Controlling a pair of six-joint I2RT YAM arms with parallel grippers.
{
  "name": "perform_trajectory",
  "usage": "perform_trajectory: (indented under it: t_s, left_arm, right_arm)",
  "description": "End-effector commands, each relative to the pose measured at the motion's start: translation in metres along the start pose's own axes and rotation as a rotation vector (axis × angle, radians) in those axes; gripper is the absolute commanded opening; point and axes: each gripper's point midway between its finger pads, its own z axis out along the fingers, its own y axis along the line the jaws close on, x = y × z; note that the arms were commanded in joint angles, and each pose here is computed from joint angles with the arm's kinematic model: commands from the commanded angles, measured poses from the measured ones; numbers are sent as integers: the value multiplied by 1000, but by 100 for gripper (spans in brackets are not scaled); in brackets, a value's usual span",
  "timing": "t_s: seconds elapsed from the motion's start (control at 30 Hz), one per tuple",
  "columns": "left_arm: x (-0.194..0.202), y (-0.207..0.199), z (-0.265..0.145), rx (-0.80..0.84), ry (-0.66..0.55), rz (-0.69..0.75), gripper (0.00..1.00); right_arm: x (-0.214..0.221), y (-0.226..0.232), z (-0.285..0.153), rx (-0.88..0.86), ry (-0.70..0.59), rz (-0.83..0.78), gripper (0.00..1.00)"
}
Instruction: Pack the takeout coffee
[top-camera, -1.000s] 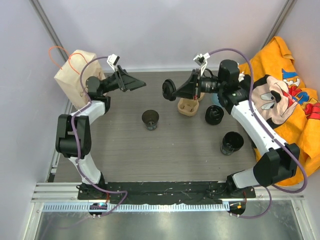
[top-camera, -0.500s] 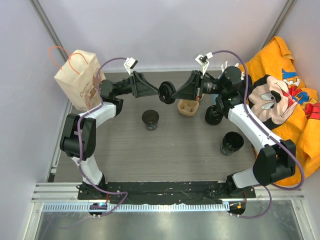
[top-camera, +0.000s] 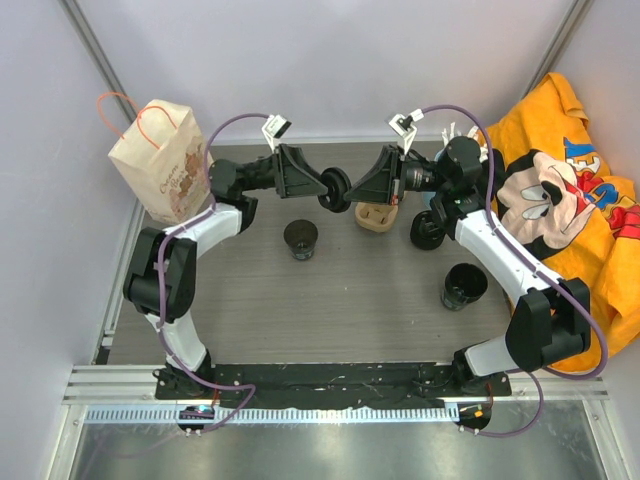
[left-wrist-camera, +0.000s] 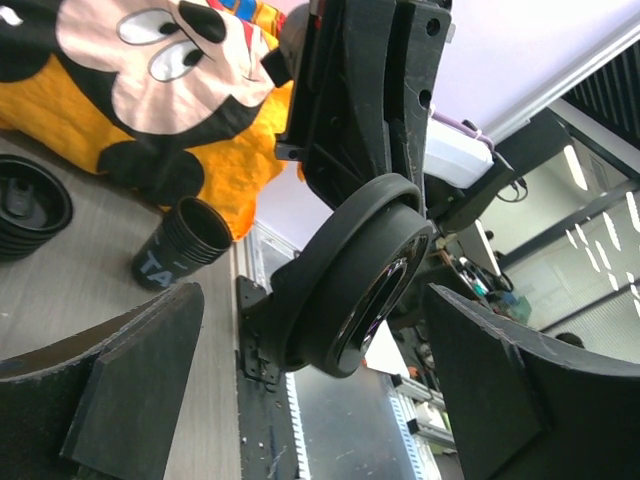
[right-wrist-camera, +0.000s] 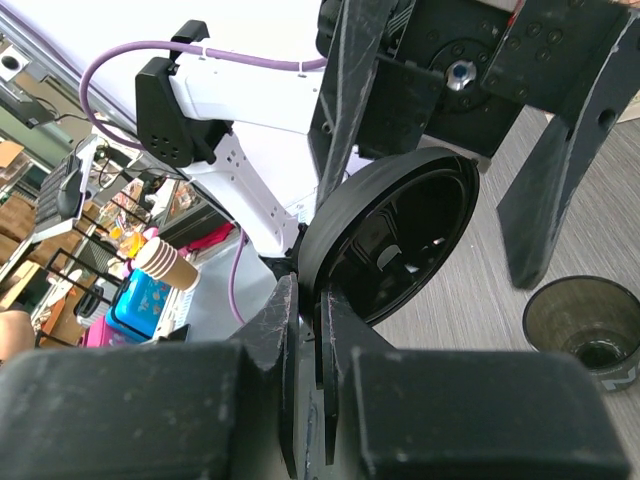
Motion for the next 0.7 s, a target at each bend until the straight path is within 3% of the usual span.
perform_trajectory:
  t_s: [0.0, 0.17, 0.2, 0.23, 0.27, 0.4, 0.5, 0.6, 0.63, 0.67]
  left_arm:
    - [-2, -50, 12, 143, 7, 280, 92]
    - [-2, -49, 13, 143, 2, 264, 74]
    - [-1, -49, 13, 143, 2, 259, 66]
    - [-2, -49, 13, 143, -7, 259, 49]
    - [-1, -48, 13, 142, -7, 253, 46]
    - [0, -48, 13, 140, -11, 238, 48]
    - [0, -48, 13, 138, -17, 230, 50]
    - [-1, -48, 12, 137, -27, 227, 51]
    - [0, -47, 12, 137, -25, 221, 50]
    - [-1, -46, 12, 135, -29, 216, 48]
  right_arm:
    - [-6, 14, -2, -21, -7, -69, 1]
    - [-5, 11, -3, -18, -4, -60, 1]
    - [-5, 10, -4, -15, -5, -58, 1]
    - [-5, 9, -4, -12, -7, -58, 1]
    - [-6, 8, -5, -8, -10, -57, 1]
    - [-9, 3, -8, 4, -16, -52, 3]
    - [-11, -2, -9, 12, -19, -48, 11]
    - [-11, -8, -8, 18, -22, -41, 30]
    - [-13, -8, -8, 18, -24, -45, 45]
    - [-13, -10, -7, 19, -23, -44, 51]
